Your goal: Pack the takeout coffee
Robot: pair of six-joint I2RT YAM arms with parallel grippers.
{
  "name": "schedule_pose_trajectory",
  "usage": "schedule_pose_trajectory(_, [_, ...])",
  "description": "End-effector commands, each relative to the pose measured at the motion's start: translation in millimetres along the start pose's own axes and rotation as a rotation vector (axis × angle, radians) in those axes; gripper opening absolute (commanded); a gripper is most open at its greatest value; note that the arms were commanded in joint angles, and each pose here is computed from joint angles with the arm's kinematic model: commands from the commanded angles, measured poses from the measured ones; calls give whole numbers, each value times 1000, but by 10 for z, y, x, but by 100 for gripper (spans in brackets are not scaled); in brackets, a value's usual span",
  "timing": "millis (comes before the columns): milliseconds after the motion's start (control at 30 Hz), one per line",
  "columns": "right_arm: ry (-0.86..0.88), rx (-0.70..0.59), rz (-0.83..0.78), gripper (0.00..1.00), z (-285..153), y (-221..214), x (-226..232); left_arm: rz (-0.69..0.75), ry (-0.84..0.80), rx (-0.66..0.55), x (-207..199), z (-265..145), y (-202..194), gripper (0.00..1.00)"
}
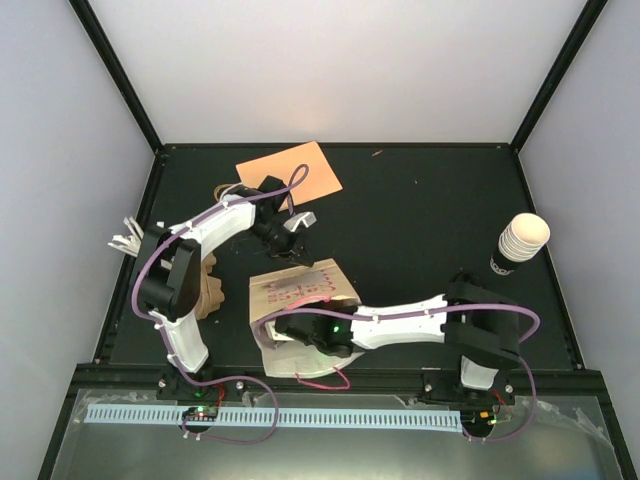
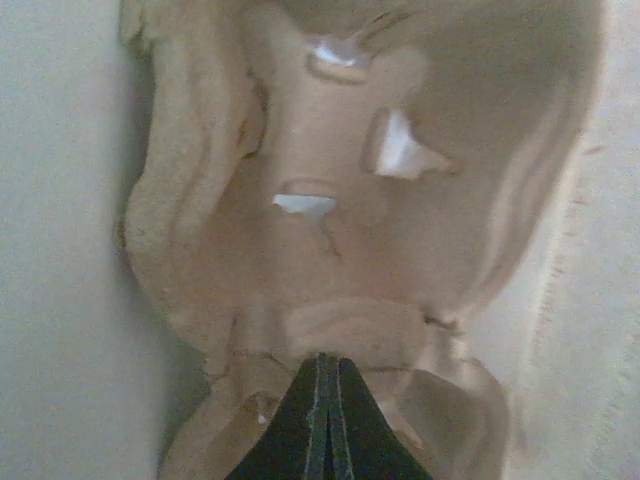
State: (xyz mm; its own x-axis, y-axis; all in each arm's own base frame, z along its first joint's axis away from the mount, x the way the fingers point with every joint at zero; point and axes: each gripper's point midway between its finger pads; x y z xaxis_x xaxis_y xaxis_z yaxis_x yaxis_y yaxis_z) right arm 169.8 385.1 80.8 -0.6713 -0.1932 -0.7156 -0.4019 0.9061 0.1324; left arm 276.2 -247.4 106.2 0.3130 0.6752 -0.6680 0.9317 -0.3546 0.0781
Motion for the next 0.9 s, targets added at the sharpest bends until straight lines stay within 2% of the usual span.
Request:
schedule_pose_trajectory(0, [17,33,11,1,151,-42,43,33,-7,-23,-99,-54,67,1])
schedule_pose_trajectory(233, [59,45,-8,1,384,-66,156,29,-14,-19,-104,-47,46,1])
schedule_pose_trajectory(400, [71,45,0,1,399,-59,175,26,-16,-20,-106,-46,43,2])
schedule_pose_trajectory(733, [-62,50,64,1,12,-150,-302,35,-4,-34,-122,-81,124,1])
schedule_pose_trajectory(867, [-47,26,66,1,-220,-146,-442,34,-15,-34,-141,-79,164,2])
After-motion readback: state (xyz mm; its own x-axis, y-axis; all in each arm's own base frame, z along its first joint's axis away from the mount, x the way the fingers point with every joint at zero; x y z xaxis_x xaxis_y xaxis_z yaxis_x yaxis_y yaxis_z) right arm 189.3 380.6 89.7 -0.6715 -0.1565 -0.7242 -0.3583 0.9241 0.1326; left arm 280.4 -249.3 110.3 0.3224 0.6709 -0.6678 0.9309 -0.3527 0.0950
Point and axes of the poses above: each gripper's point midway between its finger pads, its own z axis out along the fingers, its own x axis along the line the jaws close on, y = z × x, and after that the axes turned 2 degrees about z, right-handed
